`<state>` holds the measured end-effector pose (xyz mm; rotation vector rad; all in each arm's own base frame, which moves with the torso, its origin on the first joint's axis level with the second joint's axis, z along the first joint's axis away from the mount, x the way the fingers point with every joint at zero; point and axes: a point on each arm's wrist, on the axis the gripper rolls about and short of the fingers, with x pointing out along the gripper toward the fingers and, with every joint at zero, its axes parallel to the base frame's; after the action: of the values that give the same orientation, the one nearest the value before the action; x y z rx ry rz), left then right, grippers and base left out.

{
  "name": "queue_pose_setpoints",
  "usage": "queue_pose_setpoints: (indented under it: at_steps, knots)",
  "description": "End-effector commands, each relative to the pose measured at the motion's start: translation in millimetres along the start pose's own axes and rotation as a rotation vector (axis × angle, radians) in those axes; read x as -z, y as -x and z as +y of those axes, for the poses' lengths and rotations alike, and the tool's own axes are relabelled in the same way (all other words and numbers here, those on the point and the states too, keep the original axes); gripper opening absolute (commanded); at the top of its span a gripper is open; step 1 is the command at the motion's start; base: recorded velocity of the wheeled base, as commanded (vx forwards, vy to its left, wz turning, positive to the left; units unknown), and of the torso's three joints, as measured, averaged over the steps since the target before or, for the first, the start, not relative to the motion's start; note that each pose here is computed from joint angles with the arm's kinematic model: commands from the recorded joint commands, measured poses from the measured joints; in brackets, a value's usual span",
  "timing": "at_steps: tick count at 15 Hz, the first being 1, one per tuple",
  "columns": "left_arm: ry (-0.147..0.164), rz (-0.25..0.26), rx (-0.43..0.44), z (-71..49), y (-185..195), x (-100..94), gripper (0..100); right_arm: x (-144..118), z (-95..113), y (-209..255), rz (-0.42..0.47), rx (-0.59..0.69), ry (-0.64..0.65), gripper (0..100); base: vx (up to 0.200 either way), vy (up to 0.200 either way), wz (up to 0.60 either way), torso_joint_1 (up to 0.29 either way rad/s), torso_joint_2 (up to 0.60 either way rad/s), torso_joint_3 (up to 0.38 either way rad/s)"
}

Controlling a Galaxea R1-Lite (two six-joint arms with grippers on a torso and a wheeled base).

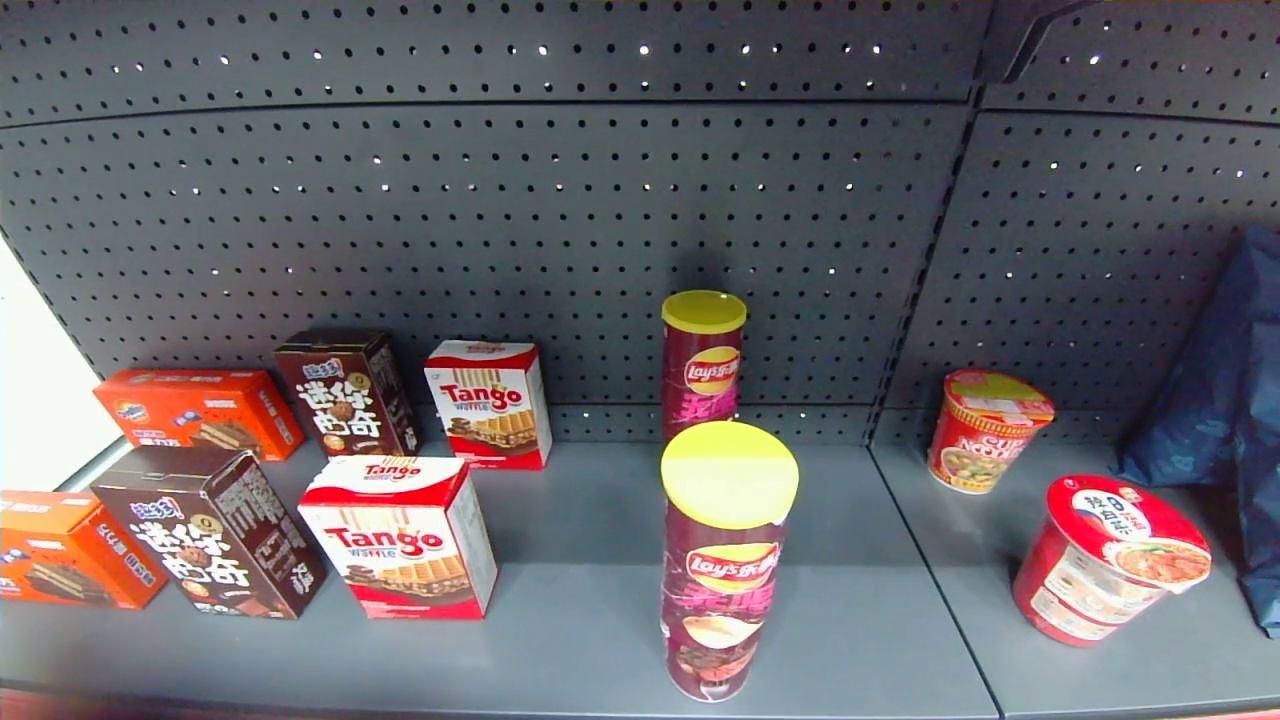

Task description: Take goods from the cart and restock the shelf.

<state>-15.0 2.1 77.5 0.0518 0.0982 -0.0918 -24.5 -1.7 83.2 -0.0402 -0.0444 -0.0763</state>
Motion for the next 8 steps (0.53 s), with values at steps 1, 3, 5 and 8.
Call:
queue_pose_setpoints:
  at_steps: [1,3,5,8]
  knots:
    - [0.009,0.014,-0.092,-1.3,-0.8,-0.2,100,-0.1,0.1,-0.1,0.001,-0.006,0.001,100,0.000,0.000,0.00,0.000,0.00,0.000]
    - [0.023,0.020,-0.232,-4.2,-0.8,-0.4,100,-0.3,0.8,-0.1,-0.001,-0.037,-0.008,100,0.000,0.000,0.00,0.000,0.00,0.000]
    - [0.001,0.011,-0.135,-6.5,-1.2,-0.4,100,-0.1,0.9,-0.1,0.000,-0.040,-0.019,100,0.000,0.000,0.00,0.000,0.00,0.000]
    - [-0.014,-0.010,0.082,-3.9,0.7,-0.1,100,0.0,1.7,0.0,0.001,-0.075,-0.023,100,0.000,0.000,0.00,0.000,0.00,0.000]
